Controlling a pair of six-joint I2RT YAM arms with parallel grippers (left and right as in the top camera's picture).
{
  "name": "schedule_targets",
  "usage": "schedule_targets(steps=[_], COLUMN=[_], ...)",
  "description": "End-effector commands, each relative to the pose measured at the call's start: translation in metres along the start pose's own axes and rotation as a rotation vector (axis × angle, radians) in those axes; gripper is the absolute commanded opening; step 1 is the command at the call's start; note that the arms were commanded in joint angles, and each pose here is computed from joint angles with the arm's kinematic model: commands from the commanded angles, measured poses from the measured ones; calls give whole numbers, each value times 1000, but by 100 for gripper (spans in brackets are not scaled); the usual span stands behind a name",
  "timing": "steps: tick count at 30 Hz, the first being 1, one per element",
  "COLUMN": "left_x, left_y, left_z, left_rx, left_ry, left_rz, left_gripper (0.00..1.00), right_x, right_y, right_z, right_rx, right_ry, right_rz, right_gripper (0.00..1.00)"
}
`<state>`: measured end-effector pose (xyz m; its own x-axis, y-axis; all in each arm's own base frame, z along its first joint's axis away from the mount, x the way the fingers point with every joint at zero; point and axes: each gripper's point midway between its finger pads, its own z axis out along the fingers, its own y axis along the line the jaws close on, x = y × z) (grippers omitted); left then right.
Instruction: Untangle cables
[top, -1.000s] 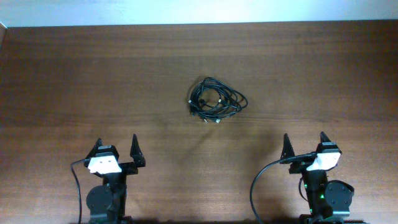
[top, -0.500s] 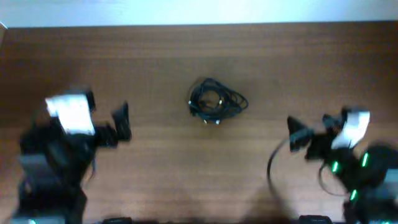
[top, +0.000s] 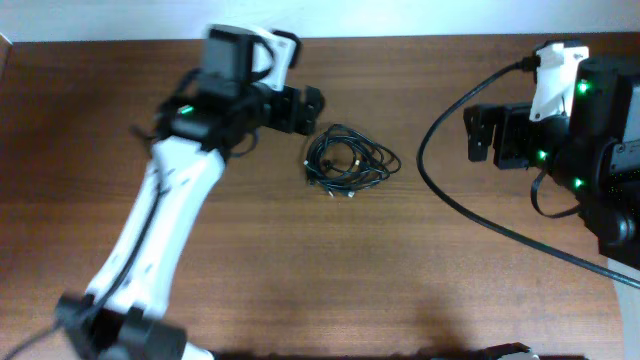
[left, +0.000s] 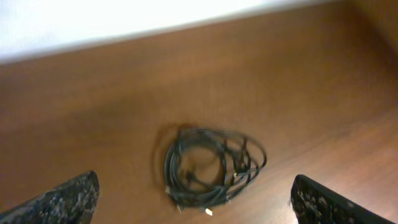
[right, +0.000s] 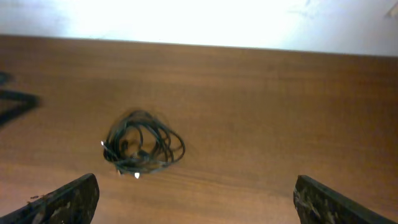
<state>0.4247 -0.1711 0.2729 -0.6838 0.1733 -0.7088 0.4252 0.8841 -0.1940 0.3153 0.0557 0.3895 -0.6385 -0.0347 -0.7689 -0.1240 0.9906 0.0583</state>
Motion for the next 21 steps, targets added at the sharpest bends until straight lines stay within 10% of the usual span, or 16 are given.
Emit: schedule_targets(steps=[1,3,8,21], left_x=[57,110,169,166], left_y=[14,19,-41,-46], left_z=[84,129,118,138], left_rx=[-52,-46,529,541], left_ry=[235,415,530,419], left_rz=[-16,-32,530,699], left_gripper=[99,99,97,86], right_x=[0,6,12,21], right_y=[1,0,-1,-2], right_z=[-6,-6,-6,-6], right_rx=[4,6,11,12], right_ry=[-5,21,46,80], right_rz=[-70,-68,-68,-68], right_gripper=[96,94,94,95])
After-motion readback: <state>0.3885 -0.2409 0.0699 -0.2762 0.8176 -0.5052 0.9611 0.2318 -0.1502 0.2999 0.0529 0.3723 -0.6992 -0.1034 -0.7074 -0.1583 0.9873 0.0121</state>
